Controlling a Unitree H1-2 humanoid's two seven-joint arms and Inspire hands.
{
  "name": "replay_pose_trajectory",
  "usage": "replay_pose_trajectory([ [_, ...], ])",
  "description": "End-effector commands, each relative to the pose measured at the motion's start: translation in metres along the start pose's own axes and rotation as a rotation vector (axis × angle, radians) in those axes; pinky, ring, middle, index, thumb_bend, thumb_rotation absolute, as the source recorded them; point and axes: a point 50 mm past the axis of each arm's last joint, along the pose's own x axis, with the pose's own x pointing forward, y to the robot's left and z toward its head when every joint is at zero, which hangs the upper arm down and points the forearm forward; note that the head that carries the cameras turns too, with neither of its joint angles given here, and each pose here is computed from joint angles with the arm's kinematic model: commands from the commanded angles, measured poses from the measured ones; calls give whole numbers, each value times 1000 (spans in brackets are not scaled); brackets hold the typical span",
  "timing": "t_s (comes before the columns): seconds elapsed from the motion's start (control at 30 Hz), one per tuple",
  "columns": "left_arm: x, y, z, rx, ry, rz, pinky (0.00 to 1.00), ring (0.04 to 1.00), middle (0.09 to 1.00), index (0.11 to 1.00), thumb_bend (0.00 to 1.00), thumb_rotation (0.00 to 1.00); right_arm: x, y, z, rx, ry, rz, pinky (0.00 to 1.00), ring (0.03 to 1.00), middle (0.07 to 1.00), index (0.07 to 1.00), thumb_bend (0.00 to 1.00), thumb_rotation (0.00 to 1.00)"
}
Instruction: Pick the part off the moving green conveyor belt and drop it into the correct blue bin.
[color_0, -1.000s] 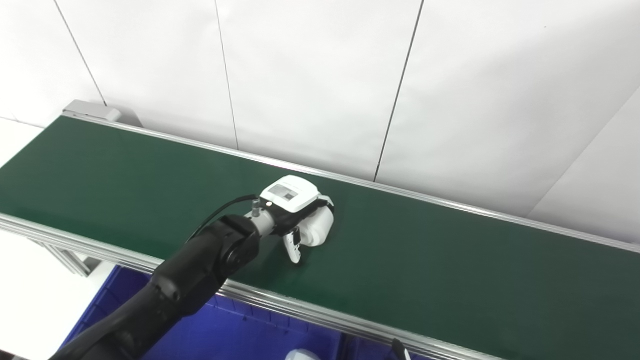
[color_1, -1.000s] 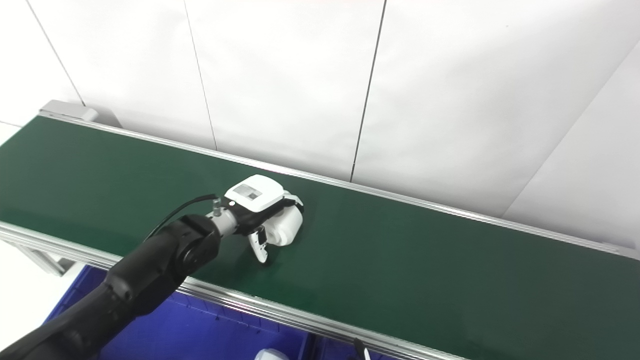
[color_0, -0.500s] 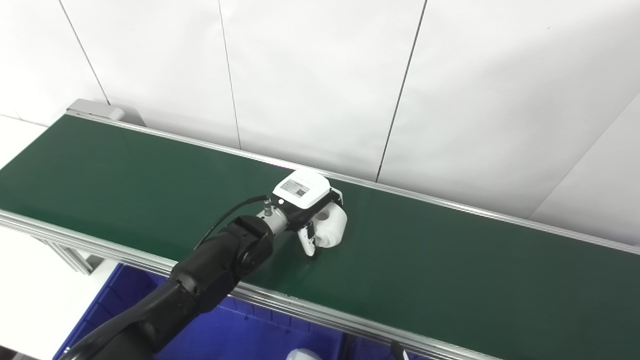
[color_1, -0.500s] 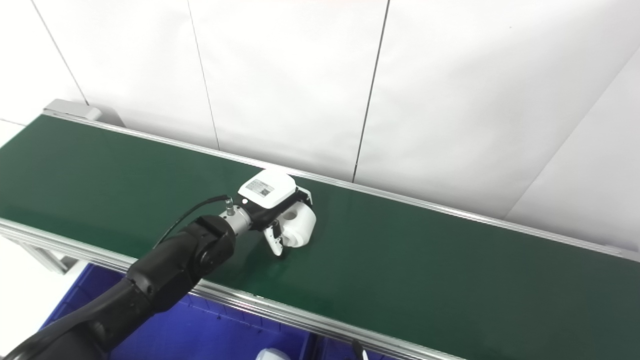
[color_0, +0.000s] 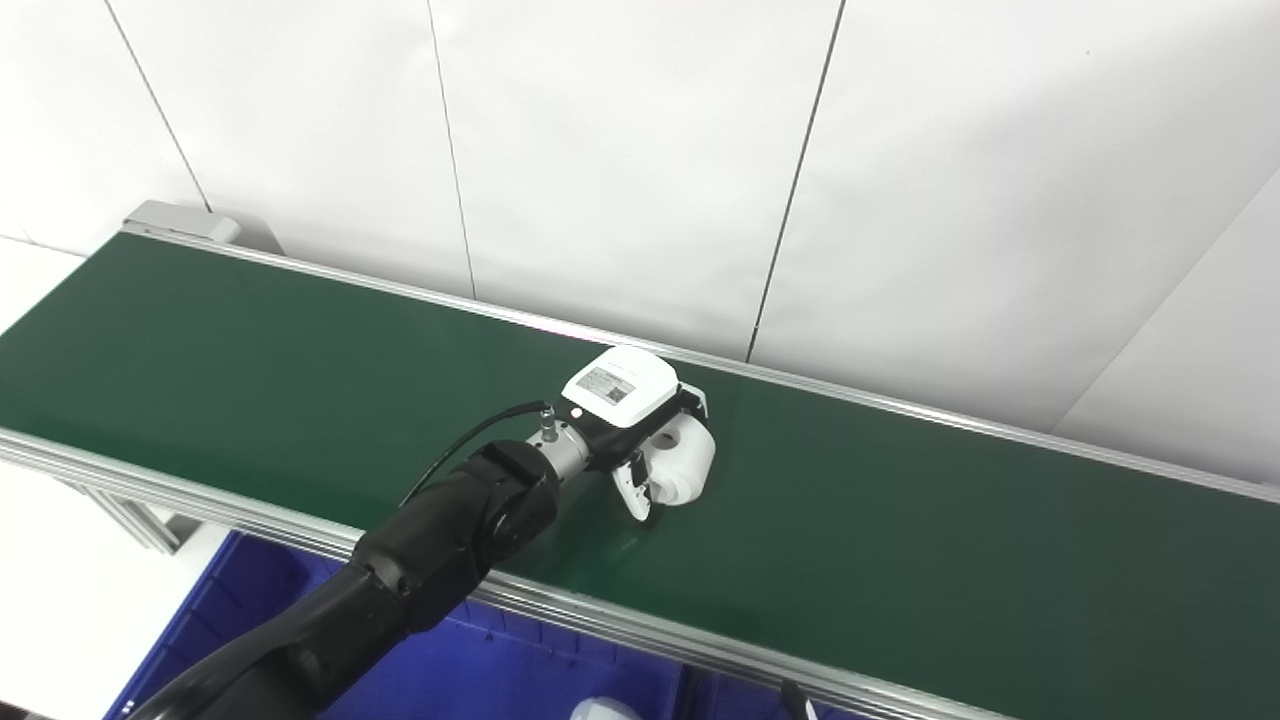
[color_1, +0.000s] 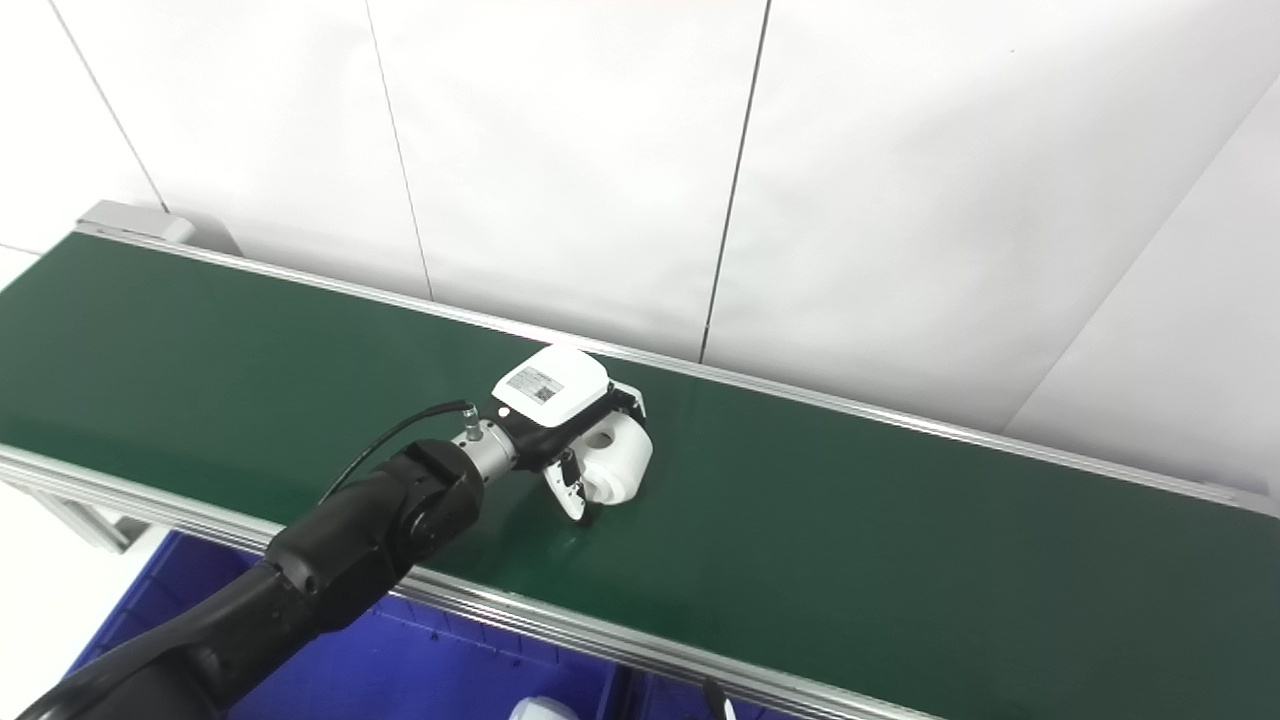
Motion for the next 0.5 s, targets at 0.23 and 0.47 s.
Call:
replay_pose_trajectory([
  [0.23,-39,69,13,-26,-56,157,283,447,481,496,503,0,1,0,17,13,-35,8,972,931,1000,1000,820,882],
  [0.47,-101,108,30,-76,-47,255,217,438,449,517,501,0,1,-12,31,18,-37,14,998,943,1000,1000,792,882],
])
